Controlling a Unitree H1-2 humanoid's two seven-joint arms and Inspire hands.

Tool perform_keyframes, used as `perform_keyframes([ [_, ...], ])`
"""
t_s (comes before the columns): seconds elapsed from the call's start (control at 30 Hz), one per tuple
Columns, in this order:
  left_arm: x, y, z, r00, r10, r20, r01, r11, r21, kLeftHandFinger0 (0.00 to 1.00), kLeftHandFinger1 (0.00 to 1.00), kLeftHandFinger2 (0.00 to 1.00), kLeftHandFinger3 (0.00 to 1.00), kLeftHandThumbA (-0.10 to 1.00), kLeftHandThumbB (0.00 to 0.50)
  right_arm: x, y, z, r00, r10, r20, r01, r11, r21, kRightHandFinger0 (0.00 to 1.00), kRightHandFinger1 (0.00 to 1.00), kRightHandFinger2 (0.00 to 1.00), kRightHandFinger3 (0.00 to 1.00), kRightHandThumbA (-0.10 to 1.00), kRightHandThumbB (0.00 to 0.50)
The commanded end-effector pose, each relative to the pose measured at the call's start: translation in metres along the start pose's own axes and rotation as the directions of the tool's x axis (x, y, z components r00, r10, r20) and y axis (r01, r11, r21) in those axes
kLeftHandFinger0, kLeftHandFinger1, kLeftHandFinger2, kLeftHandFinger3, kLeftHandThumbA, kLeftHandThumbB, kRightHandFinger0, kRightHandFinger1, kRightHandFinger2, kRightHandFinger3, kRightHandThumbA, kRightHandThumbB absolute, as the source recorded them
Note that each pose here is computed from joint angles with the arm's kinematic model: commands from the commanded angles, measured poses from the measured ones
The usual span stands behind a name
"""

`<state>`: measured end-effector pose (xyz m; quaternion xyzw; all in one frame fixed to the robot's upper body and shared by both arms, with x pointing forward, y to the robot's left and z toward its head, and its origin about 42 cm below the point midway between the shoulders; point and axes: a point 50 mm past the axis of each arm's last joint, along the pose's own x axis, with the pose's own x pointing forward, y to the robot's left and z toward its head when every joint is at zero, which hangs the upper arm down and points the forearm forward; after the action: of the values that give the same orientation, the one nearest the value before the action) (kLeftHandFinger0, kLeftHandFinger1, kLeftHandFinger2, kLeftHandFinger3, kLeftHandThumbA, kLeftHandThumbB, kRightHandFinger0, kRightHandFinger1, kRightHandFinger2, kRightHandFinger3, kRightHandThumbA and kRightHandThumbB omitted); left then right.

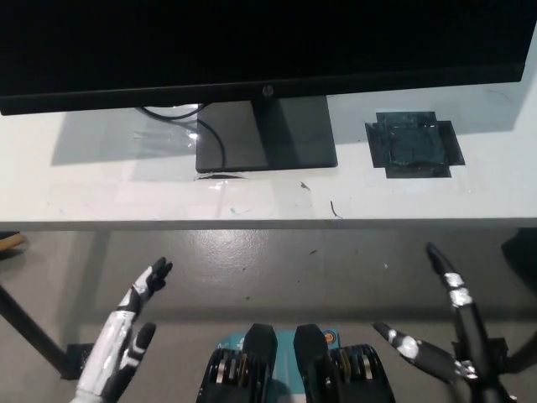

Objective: The monitor is placed at the center of the table and the robot uses both its hand to grab the left and right sides of the monitor to tilt the angle of the monitor downwards

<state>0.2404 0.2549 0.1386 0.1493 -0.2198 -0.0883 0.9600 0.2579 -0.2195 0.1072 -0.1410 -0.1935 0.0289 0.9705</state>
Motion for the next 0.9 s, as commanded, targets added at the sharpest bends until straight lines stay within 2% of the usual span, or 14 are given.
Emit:
perform_keyframes([
  [0.0, 0.003, 0.027, 0.048, 0.978, 0.021, 0.207, -0.028, 0.999, 0.03, 1.0, 1.0, 1.0, 1.0, 1.0, 0.409, 0.002, -0.02, 0.041, 0.961, -0.102, 0.259, 0.121, 0.991, -0.058, 1.0, 1.0, 1.0, 1.0, 1.0, 0.347],
  [0.03, 0.007, 0.04, 0.06, 0.966, 0.028, 0.257, -0.046, 0.997, 0.066, 1.0, 1.0, 1.0, 1.0, 1.0, 0.403, 0.006, -0.028, 0.049, 0.95, -0.11, 0.293, 0.133, 0.989, -0.059, 1.0, 1.0, 1.0, 1.0, 1.0, 0.377],
  [0.1, 0.011, 0.059, 0.075, 0.95, 0.075, 0.304, -0.113, 0.988, 0.108, 1.0, 1.0, 1.0, 1.0, 1.0, 0.445, 0.012, -0.044, 0.06, 0.937, -0.103, 0.333, 0.133, 0.989, -0.069, 1.0, 1.0, 1.0, 1.0, 1.0, 0.429],
  [0.13, 0.014, 0.066, 0.08, 0.942, 0.1, 0.319, -0.15, 0.979, 0.136, 1.0, 1.0, 1.0, 1.0, 1.0, 0.489, 0.015, -0.051, 0.063, 0.933, -0.101, 0.347, 0.134, 0.988, -0.071, 1.0, 1.0, 1.0, 1.0, 1.0, 0.438],
  [0.23, 0.02, 0.097, 0.091, 0.932, 0.128, 0.34, -0.202, 0.96, 0.193, 1.0, 1.0, 1.0, 1.0, 1.0, 0.431, 0.031, -0.078, 0.073, 0.915, -0.106, 0.389, 0.152, 0.984, -0.091, 1.0, 1.0, 1.0, 1.0, 1.0, 0.429],
  [0.27, 0.022, 0.109, 0.093, 0.927, 0.131, 0.35, -0.22, 0.949, 0.227, 1.0, 1.0, 1.0, 1.0, 1.0, 0.402, 0.037, -0.087, 0.074, 0.912, -0.108, 0.395, 0.157, 0.983, -0.095, 1.0, 1.0, 1.0, 1.0, 1.0, 0.445],
  [0.33, 0.022, 0.133, 0.09, 0.919, 0.168, 0.355, -0.27, 0.927, 0.259, 1.0, 1.0, 1.0, 1.0, 1.0, 0.444, 0.049, -0.107, 0.076, 0.909, -0.104, 0.404, 0.161, 0.981, -0.111, 1.0, 1.0, 1.0, 1.0, 1.0, 0.463],
  [0.4, 0.026, 0.155, 0.088, 0.923, 0.176, 0.343, -0.278, 0.92, 0.276, 1.0, 1.0, 1.0, 1.0, 1.0, 0.467, 0.063, -0.123, 0.078, 0.903, -0.107, 0.415, 0.174, 0.977, -0.125, 1.0, 1.0, 1.0, 1.0, 1.0, 0.48],
  [0.5, 0.035, 0.189, 0.088, 0.918, 0.174, 0.357, -0.289, 0.91, 0.299, 1.0, 1.0, 1.0, 1.0, 1.0, 0.458, 0.088, -0.145, 0.08, 0.902, -0.106, 0.419, 0.176, 0.975, -0.134, 1.0, 1.0, 1.0, 1.0, 1.0, 0.461],
  [0.57, 0.04, 0.209, 0.09, 0.919, 0.176, 0.351, -0.298, 0.896, 0.33, 1.0, 1.0, 1.0, 1.0, 1.0, 0.467, 0.105, -0.158, 0.082, 0.904, -0.107, 0.414, 0.176, 0.975, -0.133, 1.0, 1.0, 1.0, 1.0, 1.0, 0.441],
  [0.63, 0.045, 0.229, 0.094, 0.927, 0.199, 0.319, -0.309, 0.886, 0.347, 1.0, 1.0, 1.0, 1.0, 1.0, 0.489, 0.128, -0.171, 0.086, 0.913, -0.109, 0.392, 0.172, 0.977, -0.128, 1.0, 1.0, 1.0, 1.0, 1.0, 0.446],
  [0.73, 0.054, 0.248, 0.099, 0.929, 0.223, 0.297, -0.324, 0.876, 0.356, 1.0, 1.0, 1.0, 1.0, 1.0, 0.5, 0.153, -0.184, 0.087, 0.921, -0.111, 0.373, 0.172, 0.976, -0.134, 1.0, 1.0, 1.0, 1.0, 1.0, 0.428],
  [0.8, 0.06, 0.259, 0.102, 0.932, 0.231, 0.278, -0.326, 0.868, 0.375, 1.0, 1.0, 1.0, 1.0, 1.0, 0.5, 0.169, -0.193, 0.088, 0.927, -0.096, 0.361, 0.15, 0.981, -0.123, 1.0, 1.0, 1.0, 1.0, 1.0, 0.393],
  [0.87, 0.064, 0.265, 0.104, 0.936, 0.234, 0.264, -0.325, 0.863, 0.386, 1.0, 1.0, 1.0, 1.0, 1.0, 0.5, 0.178, -0.197, 0.089, 0.932, -0.09, 0.351, 0.136, 0.985, -0.108, 1.0, 1.0, 1.0, 1.0, 1.0, 0.391],
])
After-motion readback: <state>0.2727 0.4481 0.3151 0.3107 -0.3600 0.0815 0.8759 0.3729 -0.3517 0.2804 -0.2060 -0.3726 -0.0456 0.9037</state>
